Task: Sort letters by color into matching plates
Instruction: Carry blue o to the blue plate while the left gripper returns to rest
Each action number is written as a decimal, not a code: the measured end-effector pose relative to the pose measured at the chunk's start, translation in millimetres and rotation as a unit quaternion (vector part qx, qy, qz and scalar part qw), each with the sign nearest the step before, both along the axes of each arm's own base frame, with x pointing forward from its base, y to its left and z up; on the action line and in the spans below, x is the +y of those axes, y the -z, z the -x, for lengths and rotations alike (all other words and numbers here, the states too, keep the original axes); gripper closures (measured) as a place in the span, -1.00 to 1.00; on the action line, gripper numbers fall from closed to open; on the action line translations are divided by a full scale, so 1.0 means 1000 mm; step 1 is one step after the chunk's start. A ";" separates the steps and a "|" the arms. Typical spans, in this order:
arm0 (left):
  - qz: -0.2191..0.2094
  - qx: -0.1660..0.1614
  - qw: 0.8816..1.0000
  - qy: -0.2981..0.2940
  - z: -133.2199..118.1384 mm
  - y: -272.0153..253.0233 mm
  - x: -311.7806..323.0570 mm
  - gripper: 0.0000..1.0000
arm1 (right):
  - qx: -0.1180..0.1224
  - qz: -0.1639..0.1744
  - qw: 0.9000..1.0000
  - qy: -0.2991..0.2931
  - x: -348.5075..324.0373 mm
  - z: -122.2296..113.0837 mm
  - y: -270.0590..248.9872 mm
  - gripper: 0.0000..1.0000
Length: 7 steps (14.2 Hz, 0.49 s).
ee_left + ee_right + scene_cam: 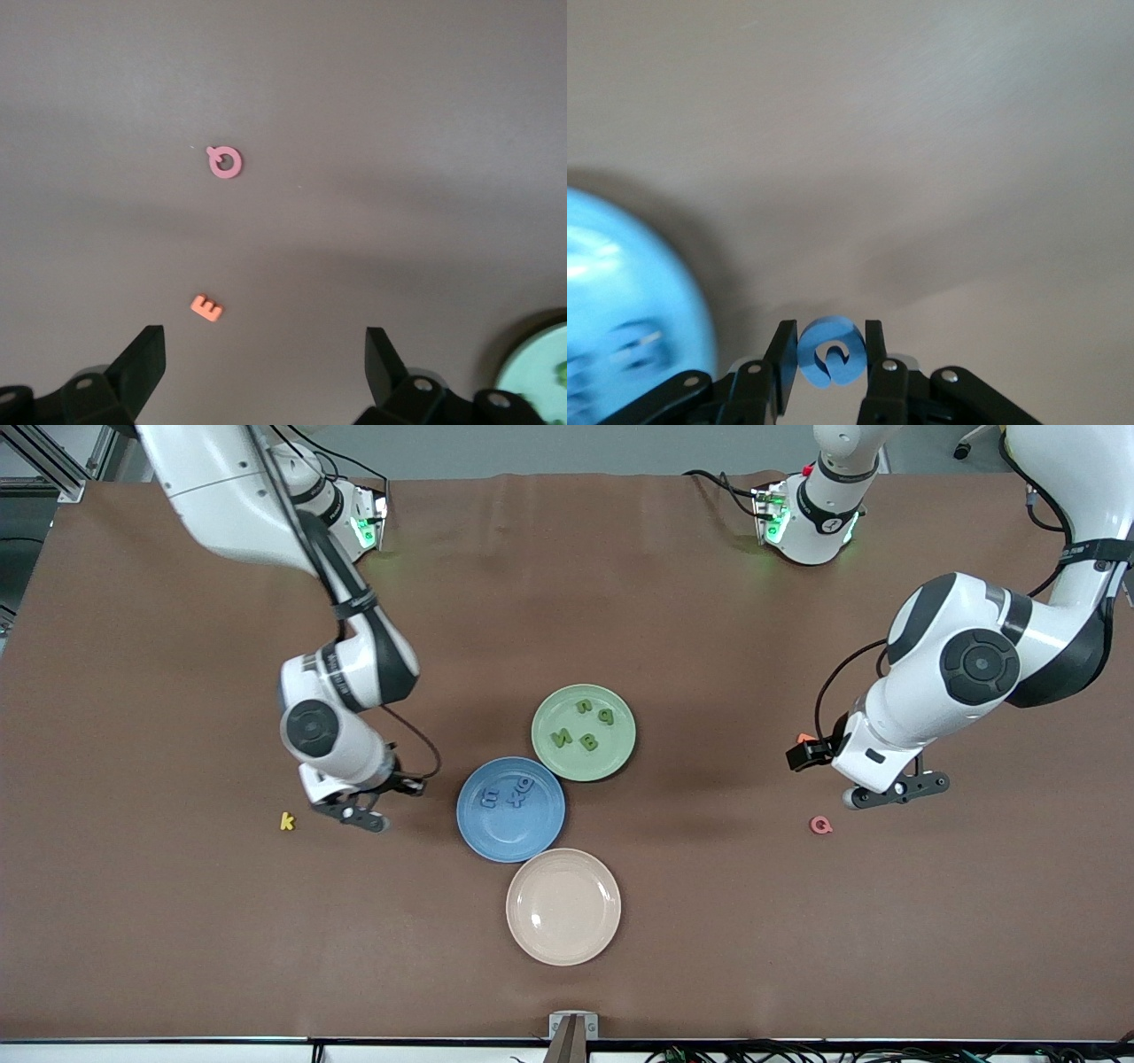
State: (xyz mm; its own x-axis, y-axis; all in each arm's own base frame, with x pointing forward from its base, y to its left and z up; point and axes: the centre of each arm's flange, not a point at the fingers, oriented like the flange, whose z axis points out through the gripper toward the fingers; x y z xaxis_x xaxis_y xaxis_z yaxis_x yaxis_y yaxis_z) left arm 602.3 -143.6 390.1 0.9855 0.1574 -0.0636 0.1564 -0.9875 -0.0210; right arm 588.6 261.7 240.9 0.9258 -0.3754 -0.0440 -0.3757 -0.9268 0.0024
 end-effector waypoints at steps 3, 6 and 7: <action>-0.017 0.013 1.000 0.019 -0.005 0.020 0.016 -0.98 | -0.016 -0.011 0.999 0.043 0.059 0.009 -0.014 0.30; -0.020 0.032 0.999 0.034 -0.010 0.037 0.024 -0.98 | -0.030 -0.021 0.996 0.080 0.105 0.005 -0.013 0.30; -0.015 0.036 0.999 0.037 -0.011 0.036 0.030 -0.98 | -0.032 -0.023 0.995 0.091 0.117 0.003 -0.009 0.30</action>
